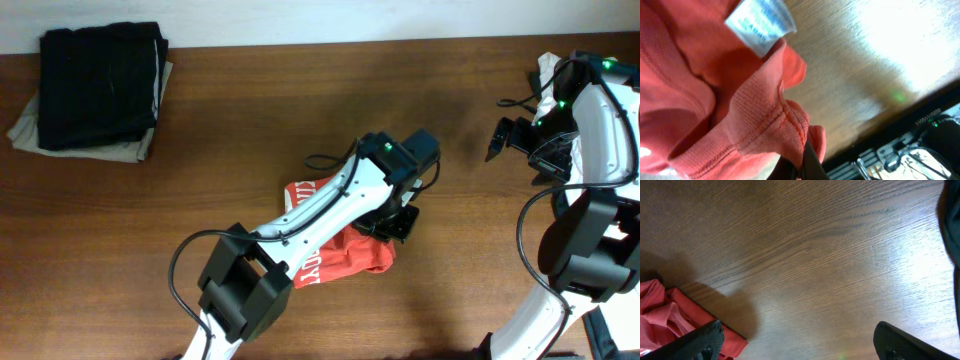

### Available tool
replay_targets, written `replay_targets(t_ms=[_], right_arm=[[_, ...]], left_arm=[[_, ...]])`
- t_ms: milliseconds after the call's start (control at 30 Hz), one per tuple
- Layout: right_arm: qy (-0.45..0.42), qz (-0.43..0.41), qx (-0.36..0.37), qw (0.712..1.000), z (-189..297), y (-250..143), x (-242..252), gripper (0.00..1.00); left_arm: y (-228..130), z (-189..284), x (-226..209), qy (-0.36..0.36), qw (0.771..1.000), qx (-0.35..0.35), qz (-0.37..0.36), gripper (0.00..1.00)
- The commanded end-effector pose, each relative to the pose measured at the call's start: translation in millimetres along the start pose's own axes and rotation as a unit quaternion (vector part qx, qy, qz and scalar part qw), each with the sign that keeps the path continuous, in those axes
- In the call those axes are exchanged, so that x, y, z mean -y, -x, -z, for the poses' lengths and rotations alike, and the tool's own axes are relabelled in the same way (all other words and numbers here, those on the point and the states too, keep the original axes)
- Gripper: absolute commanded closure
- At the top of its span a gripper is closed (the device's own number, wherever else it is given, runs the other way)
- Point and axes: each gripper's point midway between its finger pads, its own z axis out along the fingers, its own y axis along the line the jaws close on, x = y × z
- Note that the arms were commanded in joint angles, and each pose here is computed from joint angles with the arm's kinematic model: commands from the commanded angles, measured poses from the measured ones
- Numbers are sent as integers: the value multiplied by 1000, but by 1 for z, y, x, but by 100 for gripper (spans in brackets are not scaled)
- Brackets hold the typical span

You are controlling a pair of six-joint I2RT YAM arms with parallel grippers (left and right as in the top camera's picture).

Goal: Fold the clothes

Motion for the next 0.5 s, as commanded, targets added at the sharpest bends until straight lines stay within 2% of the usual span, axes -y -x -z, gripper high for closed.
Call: replay_targets(t_ms=[0, 100, 200, 233, 300, 367, 467], right_arm=[[5, 5, 21, 1000, 14, 0, -3, 1], [5, 5, 21, 1000, 14, 0, -2, 1], [5, 5, 21, 1000, 14, 0, -2, 1], [5, 5, 21, 1000, 14, 0, -2, 2], [5, 5, 21, 1000, 14, 0, -3, 1], [5, 5, 21, 1000, 14, 0, -3, 1], [5, 5, 21, 1000, 14, 0, -3, 1]], left_arm=[[3, 4, 10, 8, 999, 23, -38, 98], [-6, -10, 23, 11, 998, 13, -57, 96], [-33, -34, 36, 19, 993, -26, -118, 95], [-37, -39, 39, 20, 991, -29, -133, 90], [-39, -42, 48, 17, 985, -26, -170, 86], [-41, -43, 64, -15, 973, -24, -231, 82], [-39, -36, 68, -22, 968, -18, -250, 79]])
